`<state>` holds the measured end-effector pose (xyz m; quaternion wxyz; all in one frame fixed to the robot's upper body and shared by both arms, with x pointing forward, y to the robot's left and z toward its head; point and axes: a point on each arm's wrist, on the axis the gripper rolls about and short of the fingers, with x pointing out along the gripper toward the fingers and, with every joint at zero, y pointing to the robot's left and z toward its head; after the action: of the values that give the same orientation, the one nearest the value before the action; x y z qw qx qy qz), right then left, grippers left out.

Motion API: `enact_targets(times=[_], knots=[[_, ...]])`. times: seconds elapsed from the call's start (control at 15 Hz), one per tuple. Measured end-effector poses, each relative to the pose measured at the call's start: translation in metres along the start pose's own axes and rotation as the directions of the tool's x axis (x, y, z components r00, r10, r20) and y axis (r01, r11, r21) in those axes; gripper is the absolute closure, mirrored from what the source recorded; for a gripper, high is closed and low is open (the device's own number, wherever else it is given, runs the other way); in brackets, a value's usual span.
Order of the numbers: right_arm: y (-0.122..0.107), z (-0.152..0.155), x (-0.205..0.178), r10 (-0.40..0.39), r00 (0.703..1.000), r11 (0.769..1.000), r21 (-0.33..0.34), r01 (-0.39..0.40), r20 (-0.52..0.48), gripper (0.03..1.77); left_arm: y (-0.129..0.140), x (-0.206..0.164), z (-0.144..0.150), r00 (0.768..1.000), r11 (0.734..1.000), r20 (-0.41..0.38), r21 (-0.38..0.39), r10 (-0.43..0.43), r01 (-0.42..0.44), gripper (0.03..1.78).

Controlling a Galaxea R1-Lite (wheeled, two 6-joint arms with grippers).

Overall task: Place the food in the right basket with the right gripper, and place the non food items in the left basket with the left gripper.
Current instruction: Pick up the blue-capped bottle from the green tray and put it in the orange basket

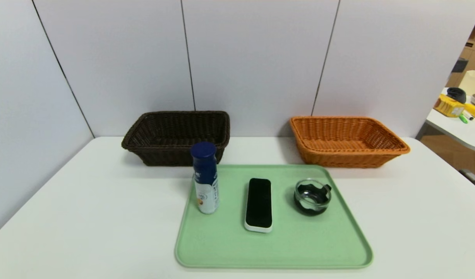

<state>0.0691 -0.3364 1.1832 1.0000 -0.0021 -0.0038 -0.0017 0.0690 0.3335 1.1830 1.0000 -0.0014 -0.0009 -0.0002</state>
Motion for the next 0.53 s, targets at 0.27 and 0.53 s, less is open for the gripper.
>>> enact_targets(times=[0.27, 0.53], knots=[[0.0000, 0.0000, 0.0000, 0.000, 1.000, 1.000, 0.000, 0.000, 0.000, 0.11, 0.0000, 0.0000, 0.0000, 1.000, 1.000, 0.000, 0.000, 0.000, 0.000, 0.12], [0.0000, 0.0000, 0.0000, 0.000, 1.000, 1.000, -0.001, 0.000, 0.000, 0.11, 0.0000, 0.0000, 0.0000, 1.000, 1.000, 0.000, 0.000, 0.000, 0.000, 0.12]])
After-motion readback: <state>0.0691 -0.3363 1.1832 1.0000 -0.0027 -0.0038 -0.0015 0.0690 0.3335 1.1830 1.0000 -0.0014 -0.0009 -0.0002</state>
